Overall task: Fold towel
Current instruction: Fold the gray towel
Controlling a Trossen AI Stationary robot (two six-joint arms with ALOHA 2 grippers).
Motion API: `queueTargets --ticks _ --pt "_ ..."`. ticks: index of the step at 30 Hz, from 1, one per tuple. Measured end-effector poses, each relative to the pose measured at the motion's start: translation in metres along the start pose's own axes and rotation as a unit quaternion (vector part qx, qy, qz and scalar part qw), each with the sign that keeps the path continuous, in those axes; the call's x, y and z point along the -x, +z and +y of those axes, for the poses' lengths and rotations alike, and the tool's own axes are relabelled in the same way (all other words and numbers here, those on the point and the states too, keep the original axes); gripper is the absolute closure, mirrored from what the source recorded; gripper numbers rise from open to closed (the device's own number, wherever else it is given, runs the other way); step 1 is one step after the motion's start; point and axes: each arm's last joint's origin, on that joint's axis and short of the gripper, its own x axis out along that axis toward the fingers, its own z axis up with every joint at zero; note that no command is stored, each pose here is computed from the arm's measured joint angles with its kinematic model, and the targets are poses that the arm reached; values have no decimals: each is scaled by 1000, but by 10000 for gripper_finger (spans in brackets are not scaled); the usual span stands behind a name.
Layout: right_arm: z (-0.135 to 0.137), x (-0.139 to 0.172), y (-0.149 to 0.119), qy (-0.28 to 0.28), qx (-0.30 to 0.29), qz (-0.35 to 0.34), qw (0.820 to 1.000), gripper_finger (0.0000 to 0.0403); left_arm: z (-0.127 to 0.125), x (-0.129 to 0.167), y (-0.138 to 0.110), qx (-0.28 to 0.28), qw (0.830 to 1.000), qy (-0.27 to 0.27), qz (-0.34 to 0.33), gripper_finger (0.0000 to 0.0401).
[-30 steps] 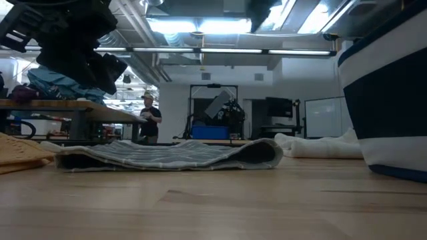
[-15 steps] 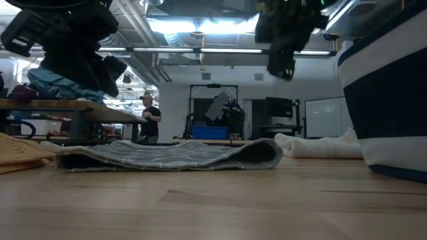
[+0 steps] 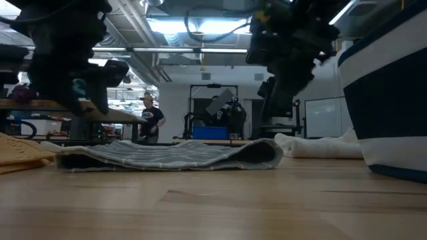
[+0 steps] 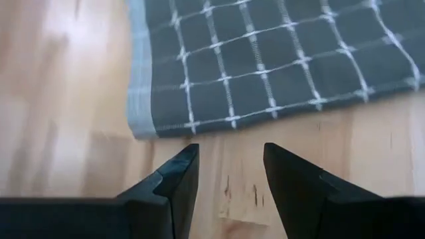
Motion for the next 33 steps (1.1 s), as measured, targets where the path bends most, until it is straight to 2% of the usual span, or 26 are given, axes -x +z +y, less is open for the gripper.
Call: queueTargets --ticks 5,9,13,18,27,33 --pt "28 -13 0 -73 139 18 987 228 -10 -10 2 -32 999 -27 16 235" --pt "43 -22 1 -129 250 23 959 228 -16 -17 7 -52 998 -37 7 235" --pt "50 -30 -1 -142 327 42 933 228 -22 -26 10 -95 995 -30 14 235" --pt "52 -38 -4 -141 351 54 924 228 -28 -39 12 -144 989 -25 24 235" --pt "52 -40 -5 -140 358 59 921 228 -37 -49 13 -159 986 -41 28 235" --pt "51 -41 -9 -133 401 82 903 228 -36 -59 16 -158 987 -16 25 235"
